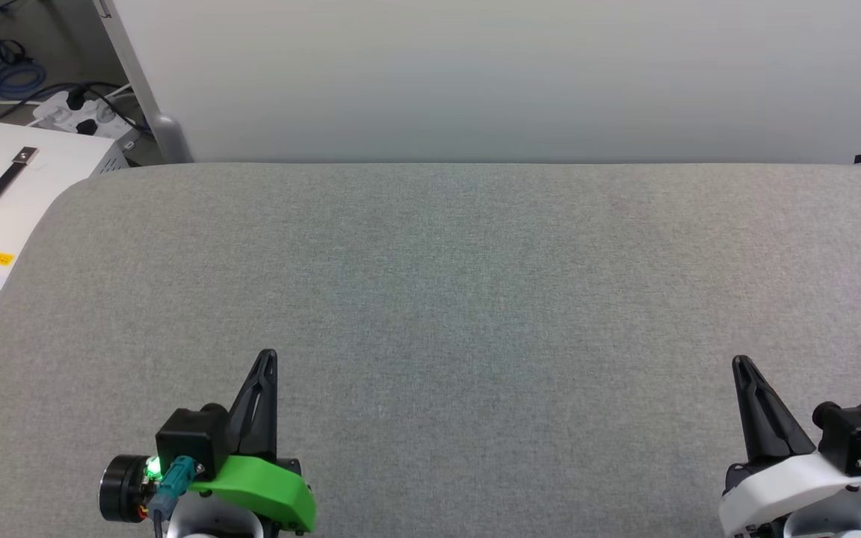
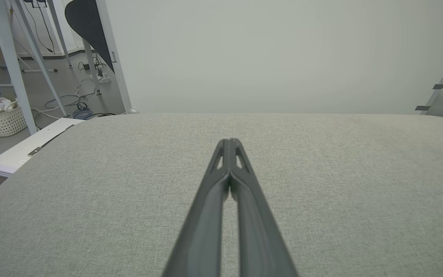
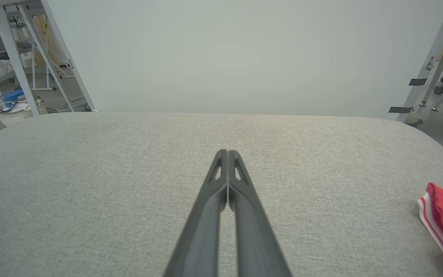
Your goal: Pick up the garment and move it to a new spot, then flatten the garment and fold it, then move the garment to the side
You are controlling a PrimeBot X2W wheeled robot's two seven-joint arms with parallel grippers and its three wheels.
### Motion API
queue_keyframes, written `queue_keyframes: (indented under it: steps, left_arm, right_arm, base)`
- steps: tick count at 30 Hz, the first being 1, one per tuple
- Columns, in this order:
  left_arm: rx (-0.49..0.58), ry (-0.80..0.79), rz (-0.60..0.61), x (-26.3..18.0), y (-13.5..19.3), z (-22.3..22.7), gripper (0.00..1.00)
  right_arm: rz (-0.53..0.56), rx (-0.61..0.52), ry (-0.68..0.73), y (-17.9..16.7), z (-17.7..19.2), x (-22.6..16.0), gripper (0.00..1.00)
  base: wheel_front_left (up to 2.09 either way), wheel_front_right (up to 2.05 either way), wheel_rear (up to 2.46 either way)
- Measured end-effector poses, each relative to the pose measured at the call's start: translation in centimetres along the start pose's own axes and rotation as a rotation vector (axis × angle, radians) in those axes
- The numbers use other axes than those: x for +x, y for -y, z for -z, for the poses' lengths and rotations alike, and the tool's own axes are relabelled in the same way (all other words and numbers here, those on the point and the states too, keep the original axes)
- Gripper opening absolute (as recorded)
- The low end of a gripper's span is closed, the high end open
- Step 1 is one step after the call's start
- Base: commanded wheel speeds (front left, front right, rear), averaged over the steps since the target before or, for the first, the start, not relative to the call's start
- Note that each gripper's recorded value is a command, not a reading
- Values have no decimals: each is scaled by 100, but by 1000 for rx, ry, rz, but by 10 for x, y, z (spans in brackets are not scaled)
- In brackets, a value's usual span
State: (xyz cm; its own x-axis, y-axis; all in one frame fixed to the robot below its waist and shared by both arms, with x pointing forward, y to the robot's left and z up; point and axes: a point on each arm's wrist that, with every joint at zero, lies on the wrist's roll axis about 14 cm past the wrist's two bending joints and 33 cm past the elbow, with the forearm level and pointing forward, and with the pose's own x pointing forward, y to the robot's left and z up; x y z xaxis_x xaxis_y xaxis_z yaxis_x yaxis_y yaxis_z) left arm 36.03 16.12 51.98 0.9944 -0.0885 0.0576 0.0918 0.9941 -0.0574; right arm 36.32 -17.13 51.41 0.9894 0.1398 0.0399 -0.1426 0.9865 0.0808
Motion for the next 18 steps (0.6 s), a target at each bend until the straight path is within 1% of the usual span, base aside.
queue_keyframes:
  steps: [18]
  left_arm:
    - [30,-22,-24,2,-5,0,0]
  right_arm:
    - [0,-31,-21,-4,0,1,0]
  base:
    - [0,0,0]
